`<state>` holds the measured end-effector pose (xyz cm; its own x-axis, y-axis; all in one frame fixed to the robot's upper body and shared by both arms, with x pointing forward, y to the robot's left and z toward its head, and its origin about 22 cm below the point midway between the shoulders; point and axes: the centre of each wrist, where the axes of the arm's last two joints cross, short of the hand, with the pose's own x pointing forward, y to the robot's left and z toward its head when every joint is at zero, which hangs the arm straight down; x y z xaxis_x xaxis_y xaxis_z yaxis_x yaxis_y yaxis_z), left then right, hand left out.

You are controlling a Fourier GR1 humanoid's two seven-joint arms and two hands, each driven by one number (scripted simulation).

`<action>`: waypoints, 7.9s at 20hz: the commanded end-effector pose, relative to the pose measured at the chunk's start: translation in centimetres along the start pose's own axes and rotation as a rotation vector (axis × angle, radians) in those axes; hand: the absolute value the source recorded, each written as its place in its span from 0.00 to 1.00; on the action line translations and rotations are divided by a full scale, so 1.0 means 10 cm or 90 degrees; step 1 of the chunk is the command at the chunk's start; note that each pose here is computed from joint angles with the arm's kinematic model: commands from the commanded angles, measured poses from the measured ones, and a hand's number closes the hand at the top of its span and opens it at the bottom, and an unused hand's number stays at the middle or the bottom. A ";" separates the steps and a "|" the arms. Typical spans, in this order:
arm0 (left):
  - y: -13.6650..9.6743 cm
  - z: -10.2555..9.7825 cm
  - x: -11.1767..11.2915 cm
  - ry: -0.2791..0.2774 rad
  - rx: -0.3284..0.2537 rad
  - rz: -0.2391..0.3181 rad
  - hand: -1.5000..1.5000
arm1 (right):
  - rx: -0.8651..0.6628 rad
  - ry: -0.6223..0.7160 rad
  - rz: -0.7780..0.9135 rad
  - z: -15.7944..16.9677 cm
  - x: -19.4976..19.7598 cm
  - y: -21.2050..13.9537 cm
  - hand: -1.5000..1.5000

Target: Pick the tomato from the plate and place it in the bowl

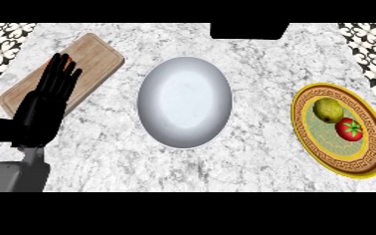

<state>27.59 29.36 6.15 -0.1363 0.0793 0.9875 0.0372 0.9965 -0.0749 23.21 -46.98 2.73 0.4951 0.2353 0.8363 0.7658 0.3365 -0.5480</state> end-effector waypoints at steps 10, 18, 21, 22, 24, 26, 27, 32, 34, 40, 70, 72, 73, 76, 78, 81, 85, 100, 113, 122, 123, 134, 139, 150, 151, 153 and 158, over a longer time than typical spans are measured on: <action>-0.07 -0.07 0.06 0.002 -0.019 0.017 0.50 | 0.437 0.245 0.409 -0.35 0.62 -0.31 0.00; -0.14 -0.01 0.10 0.007 -0.002 0.021 0.50 | 0.529 0.293 0.414 -0.48 1.54 -0.07 0.00; 0.16 -0.09 0.16 0.005 0.003 0.013 0.50 | 0.513 0.299 0.402 -0.36 1.45 0.18 0.00; 0.09 -0.09 -0.08 0.011 0.002 0.011 0.50 | 0.527 0.304 0.402 -0.49 1.54 0.06 0.00; 0.10 0.00 -0.04 0.002 0.014 0.012 0.50 | 0.523 0.309 0.397 -0.34 1.51 0.29 0.00; -0.11 0.04 -0.07 0.008 0.007 0.018 0.50 | 0.533 0.308 0.403 -0.25 1.34 0.33 0.00; 0.03 0.05 -0.04 0.009 0.016 0.014 0.50 | 0.534 0.310 0.391 -0.27 1.24 0.27 0.00; 0.14 0.16 -0.06 -0.006 0.023 0.003 0.50 | 0.525 0.310 0.399 -0.08 1.07 0.33 0.00; 0.07 0.00 -0.08 0.008 0.023 0.008 0.50 | 0.478 0.272 0.410 -0.01 1.16 0.33 0.00; 0.01 -0.13 0.20 0.007 0.029 -0.001 0.50 | 0.455 0.235 0.417 0.19 0.92 0.42 0.00; -0.10 0.06 0.01 0.005 0.006 0.007 0.50 | 0.519 0.170 0.549 -0.06 0.46 0.89 1.00; 0.00 0.14 -0.01 0.006 0.014 0.010 0.50 | 0.510 0.162 0.546 -0.08 0.49 0.91 1.00; 0.14 0.00 0.01 0.017 0.020 0.023 0.50 | 0.519 0.141 0.559 0.05 0.51 0.90 1.00; 0.13 0.09 0.13 0.002 0.016 0.004 0.50 | 0.506 0.138 0.584 0.05 0.61 0.98 1.00; 0.15 0.12 -0.01 0.004 0.009 0.012 0.50 | 0.592 -0.034 0.598 0.40 0.85 1.19 1.00; -0.02 0.00 -0.03 0.019 -0.026 0.018 0.50 | 0.748 -0.369 0.573 1.61 1.33 1.81 1.00; -0.16 -0.08 -0.02 0.022 -0.063 0.020 0.50 | 0.848 -0.708 0.521 3.02 1.79 1.94 1.00; 0.13 0.06 -0.09 0.009 0.018 0.012 0.50 | 0.520 -0.830 0.341 4.55 2.10 0.22 1.00; 0.12 -0.06 0.03 -0.004 0.021 0.008 0.50 | 0.448 -0.713 0.250 3.99 2.45 0.60 1.00; 0.10 0.18 -0.12 0.017 -0.001 0.014 0.50 | 0.470 -0.672 0.201 3.43 2.56 1.43 1.00; -0.09 0.04 -0.04 0.006 0.010 0.006 0.50 | 0.494 -0.682 0.211 3.58 2.48 1.47 1.00; -0.21 -0.06 -0.02 -0.005 -0.032 0.014 0.50 | 0.546 -0.531 0.347 3.14 2.37 2.35 1.00; -0.08 -0.09 0.05 -0.001 -0.022 0.011 0.50 | 0.697 -0.548 0.333 2.95 2.41 2.48 0.00; -0.15 -0.10 -0.05 0.006 -0.013 0.010 0.50 | 0.651 -0.425 -0.163 2.64 2.52 2.34 0.00; -0.03 -0.11 0.07 -0.006 -0.004 0.005 0.50 | 0.655 -0.411 -0.173 2.60 2.49 2.34 0.00; -0.02 0.10 -0.08 0.015 0.016 0.013 0.50 | 0.631 -0.403 -0.180 2.44 2.39 2.32 0.00; 0.00 0.03 -0.03 0.013 0.016 0.008 0.50 | 0.600 -0.367 -0.185 1.82 2.39 2.09 0.00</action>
<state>27.26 28.82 6.00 -0.1203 0.0989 0.9878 0.0312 0.9949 -0.0958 43.47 -13.50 10.47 -0.1166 0.3745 0.9199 0.0348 0.9272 -0.3730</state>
